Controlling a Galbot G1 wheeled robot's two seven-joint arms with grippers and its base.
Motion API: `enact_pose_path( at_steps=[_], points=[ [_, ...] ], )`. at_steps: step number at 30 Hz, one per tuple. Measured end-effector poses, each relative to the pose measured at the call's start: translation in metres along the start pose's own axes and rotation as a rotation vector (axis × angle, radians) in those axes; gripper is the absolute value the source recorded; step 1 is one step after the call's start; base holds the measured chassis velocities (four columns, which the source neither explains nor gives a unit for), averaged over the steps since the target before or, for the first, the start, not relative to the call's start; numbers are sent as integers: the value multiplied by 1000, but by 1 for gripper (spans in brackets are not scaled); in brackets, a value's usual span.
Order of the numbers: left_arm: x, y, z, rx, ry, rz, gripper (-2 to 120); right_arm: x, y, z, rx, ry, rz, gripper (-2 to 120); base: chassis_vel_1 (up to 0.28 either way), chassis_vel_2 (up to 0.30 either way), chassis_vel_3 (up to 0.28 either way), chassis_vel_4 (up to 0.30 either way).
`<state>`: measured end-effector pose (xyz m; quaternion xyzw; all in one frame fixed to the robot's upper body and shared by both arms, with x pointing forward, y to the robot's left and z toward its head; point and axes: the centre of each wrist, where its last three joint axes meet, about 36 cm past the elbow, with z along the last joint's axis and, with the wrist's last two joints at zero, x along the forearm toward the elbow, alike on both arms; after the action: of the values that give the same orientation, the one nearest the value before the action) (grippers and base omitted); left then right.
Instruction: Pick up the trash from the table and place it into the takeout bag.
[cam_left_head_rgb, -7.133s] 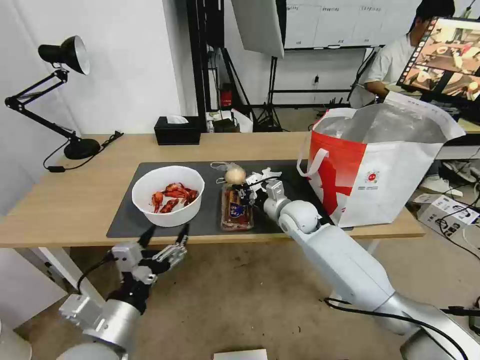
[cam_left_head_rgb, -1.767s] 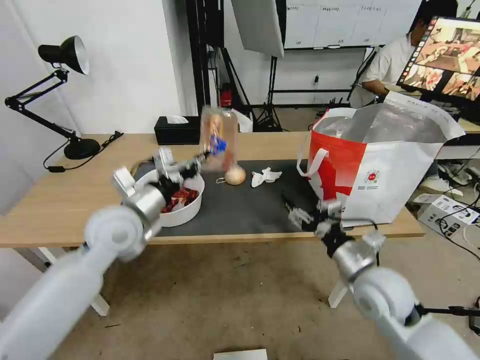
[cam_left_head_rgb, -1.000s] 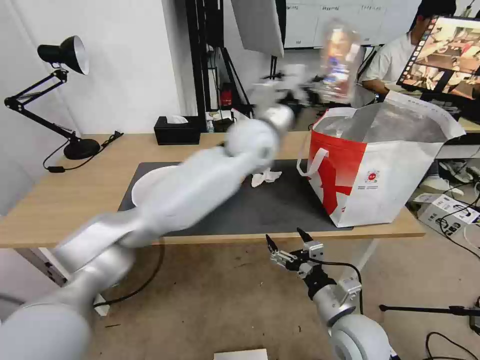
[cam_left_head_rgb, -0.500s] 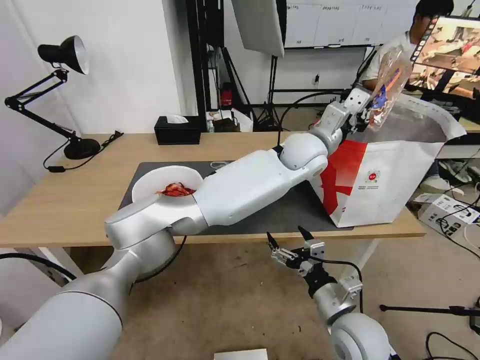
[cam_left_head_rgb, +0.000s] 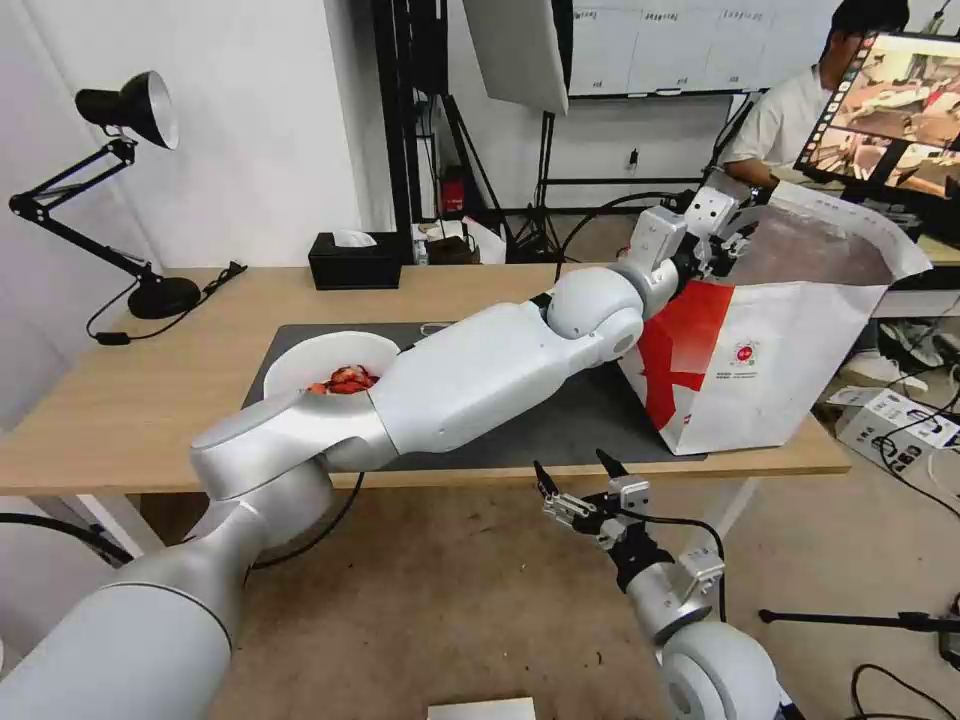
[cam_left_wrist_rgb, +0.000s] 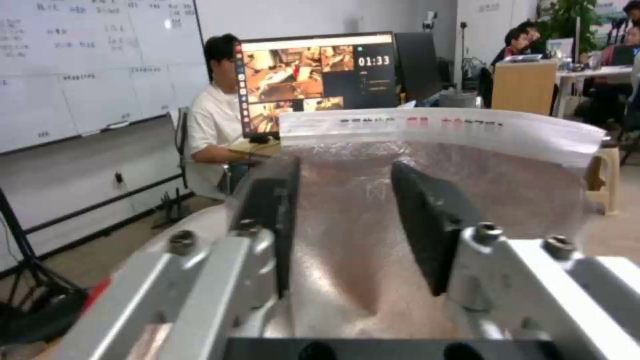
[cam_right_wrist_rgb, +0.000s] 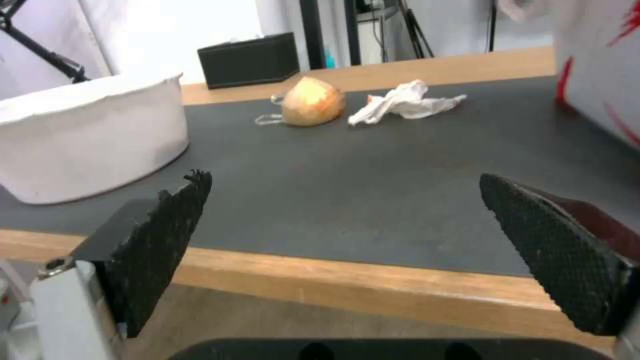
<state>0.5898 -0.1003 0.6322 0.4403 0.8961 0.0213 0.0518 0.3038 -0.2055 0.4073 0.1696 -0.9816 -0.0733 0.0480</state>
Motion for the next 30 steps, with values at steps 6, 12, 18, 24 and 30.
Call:
enact_pose_path(
  at_steps=[6,12,18,24,30],
  points=[
    [27,8,-17,47,-46,-19,72,2,-3,-7,5,-18,15,100,0,0,0,0],
    [64,31,-18,43,-57,-70,89,-2,-3,-12,13,-35,16,100,0,0,0,0],
    [167,73,11,0,-82,-192,100,-12,-4,-22,27,-116,13,100,0,0,0,0],
    [240,96,26,-6,-79,-289,100,-14,1,-27,26,-145,8,100,0,0,0,0],
    [294,98,42,12,-76,-367,100,-14,4,-30,22,-162,16,100,0,0,0,0]
  ],
)
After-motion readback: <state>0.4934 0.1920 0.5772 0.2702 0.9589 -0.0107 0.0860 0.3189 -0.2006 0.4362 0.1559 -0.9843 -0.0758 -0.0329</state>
